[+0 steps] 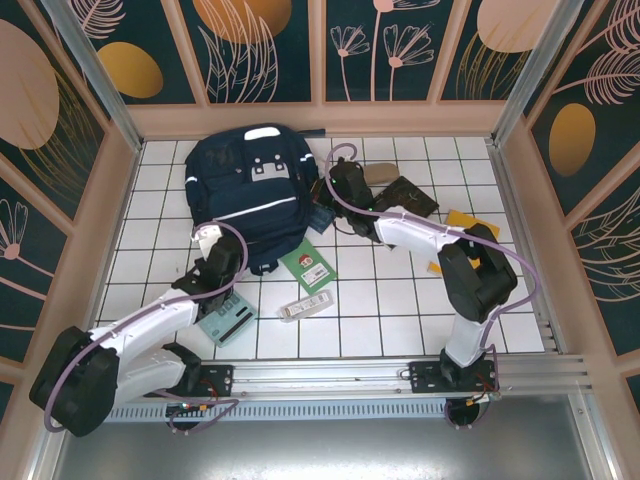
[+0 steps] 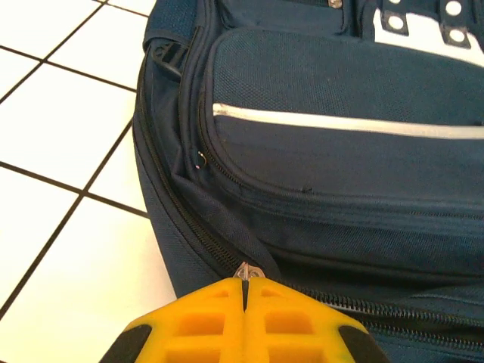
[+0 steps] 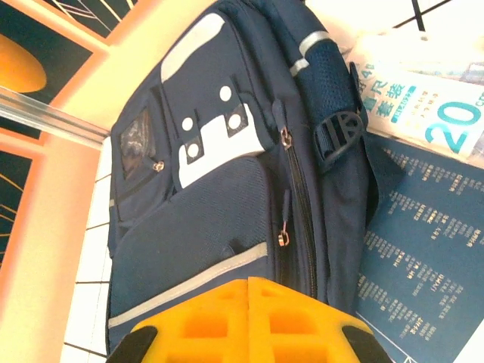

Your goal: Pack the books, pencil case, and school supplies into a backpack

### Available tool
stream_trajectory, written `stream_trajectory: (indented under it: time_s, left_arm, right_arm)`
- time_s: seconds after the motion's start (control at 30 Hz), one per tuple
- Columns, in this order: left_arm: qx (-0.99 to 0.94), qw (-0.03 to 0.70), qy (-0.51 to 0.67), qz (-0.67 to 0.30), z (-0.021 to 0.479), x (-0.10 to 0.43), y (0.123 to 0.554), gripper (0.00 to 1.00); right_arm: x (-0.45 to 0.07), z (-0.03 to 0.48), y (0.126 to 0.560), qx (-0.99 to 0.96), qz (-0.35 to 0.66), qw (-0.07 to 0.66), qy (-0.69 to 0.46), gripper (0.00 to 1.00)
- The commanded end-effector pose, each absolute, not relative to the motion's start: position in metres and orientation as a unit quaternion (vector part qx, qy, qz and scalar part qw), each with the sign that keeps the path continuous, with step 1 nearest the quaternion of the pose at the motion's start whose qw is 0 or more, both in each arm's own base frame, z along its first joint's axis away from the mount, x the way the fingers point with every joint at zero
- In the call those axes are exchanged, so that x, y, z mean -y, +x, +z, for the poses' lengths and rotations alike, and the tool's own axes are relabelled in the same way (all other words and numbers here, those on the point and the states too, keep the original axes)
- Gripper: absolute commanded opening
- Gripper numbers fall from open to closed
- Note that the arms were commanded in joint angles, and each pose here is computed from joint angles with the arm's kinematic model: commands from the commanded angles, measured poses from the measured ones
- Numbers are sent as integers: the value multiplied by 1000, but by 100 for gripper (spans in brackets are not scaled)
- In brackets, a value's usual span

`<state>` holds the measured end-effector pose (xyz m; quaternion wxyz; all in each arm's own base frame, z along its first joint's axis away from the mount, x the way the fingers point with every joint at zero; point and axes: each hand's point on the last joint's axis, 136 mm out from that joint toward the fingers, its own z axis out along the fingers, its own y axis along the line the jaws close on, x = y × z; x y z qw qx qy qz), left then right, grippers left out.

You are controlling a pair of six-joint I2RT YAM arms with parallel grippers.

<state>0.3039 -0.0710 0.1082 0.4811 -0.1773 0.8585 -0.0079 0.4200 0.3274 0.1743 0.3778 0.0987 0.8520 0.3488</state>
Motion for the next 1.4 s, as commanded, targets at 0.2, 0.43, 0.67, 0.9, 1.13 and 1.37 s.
stream_trajectory:
  time_s: [0.2,0.43,0.67,0.9,1.13,1.37]
  left_arm:
    - [-813,543,-94,-189,180,129,315,0]
    - [-811,533,-53,-235,182,153,314,0]
    - [-824,514,-55,-234,155,154,312,0]
    - [-831,495,-50,-248,135,157,304,0]
    - [-829,498,-42,-253,134,156,296,0]
    - [-829,497,-42,-253,130,155,295,0]
  right_arm:
    - [-367,187,380,-844,417,336,26,37]
    - [-380,175,346,-846,451,278,58,44]
    - [-380,160,325,-838,477,241,113,47]
    - [-387,132,324,-830,495,208,150,52]
    - [-404,120,341,-823,512,185,163,53]
    - [-381,89,344,-847,448,181,221,53]
